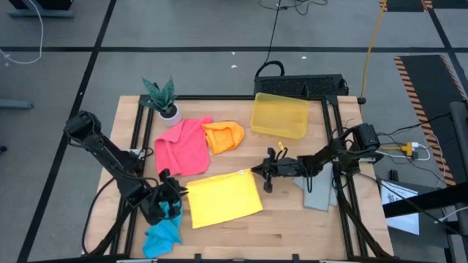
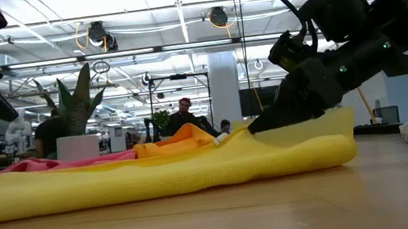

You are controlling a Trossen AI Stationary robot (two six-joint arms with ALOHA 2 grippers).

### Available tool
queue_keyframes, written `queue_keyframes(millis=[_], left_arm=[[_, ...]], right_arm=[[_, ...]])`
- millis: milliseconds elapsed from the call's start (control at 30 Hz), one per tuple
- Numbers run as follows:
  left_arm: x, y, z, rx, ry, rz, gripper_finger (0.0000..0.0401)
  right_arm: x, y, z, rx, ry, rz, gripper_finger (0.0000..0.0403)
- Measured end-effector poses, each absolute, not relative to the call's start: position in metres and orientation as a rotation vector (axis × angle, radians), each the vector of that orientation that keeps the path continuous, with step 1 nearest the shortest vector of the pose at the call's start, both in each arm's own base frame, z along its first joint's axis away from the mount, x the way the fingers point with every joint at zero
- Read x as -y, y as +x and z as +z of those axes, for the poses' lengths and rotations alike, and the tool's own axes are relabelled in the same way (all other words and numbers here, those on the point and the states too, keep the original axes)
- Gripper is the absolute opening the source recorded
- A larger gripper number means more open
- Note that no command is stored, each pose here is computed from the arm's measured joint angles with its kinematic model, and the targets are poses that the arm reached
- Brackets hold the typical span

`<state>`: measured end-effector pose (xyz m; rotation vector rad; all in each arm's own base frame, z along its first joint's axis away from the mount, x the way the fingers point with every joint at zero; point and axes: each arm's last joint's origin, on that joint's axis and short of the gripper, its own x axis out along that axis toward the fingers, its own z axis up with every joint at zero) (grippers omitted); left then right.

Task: Fold microfiber towels
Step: Fold the yellow kitchen towel

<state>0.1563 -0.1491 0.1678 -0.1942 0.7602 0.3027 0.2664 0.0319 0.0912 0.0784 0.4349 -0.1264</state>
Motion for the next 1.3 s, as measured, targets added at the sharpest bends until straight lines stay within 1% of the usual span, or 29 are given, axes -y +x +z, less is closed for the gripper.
queue_keyframes(millis=[133,300,400,500,567,667,733,800,900,1033,1167,1300], left_arm=[[0.146,0.160,0.168,-0.757,-0.203,0.322,0.0075],[0.141,0.166,0.169,-0.745,-0.219,0.349,0.0078],[0.138,0.170,0.169,-0.733,-0.223,0.355,0.0078],[0.138,0.174,0.171,-0.716,-0.223,0.347,0.0078],[0.137,0.177,0.170,-0.712,-0.215,0.346,0.0078],[0.137,0.180,0.163,-0.732,-0.185,0.360,0.0078],[0.136,0.184,0.155,-0.766,-0.176,0.374,0.0078],[0.136,0.186,0.146,-0.813,-0.171,0.386,0.0078],[0.135,0.190,0.133,-0.868,-0.182,0.417,0.0078],[0.131,0.193,0.118,-0.938,-0.190,0.468,0.0078],[0.128,0.194,0.109,-0.958,-0.179,0.542,0.0079],[0.127,0.194,0.104,-0.958,-0.164,0.573,0.0079]], right_arm=[[-0.030,0.267,0.090,-0.454,0.076,-0.139,0.0058],[-0.021,0.266,0.091,-0.477,0.073,-0.184,0.0120],[-0.014,0.261,0.100,-0.499,0.084,-0.298,0.0137],[-0.012,0.254,0.114,-0.505,0.101,-0.384,0.0139],[-0.017,0.251,0.124,-0.486,0.124,-0.357,0.0135],[-0.031,0.253,0.132,-0.437,0.153,-0.190,0.0119],[-0.041,0.257,0.132,-0.398,0.156,-0.103,0.0102],[-0.047,0.260,0.124,-0.394,0.151,-0.075,0.0081],[-0.048,0.269,0.107,-0.424,0.147,-0.094,0.0045],[-0.036,0.281,0.088,-0.455,0.161,-0.229,0.0006],[-0.022,0.284,0.077,-0.486,0.200,-0.308,0.0008],[-0.016,0.282,0.075,-0.543,0.183,-0.332,0.0002]])
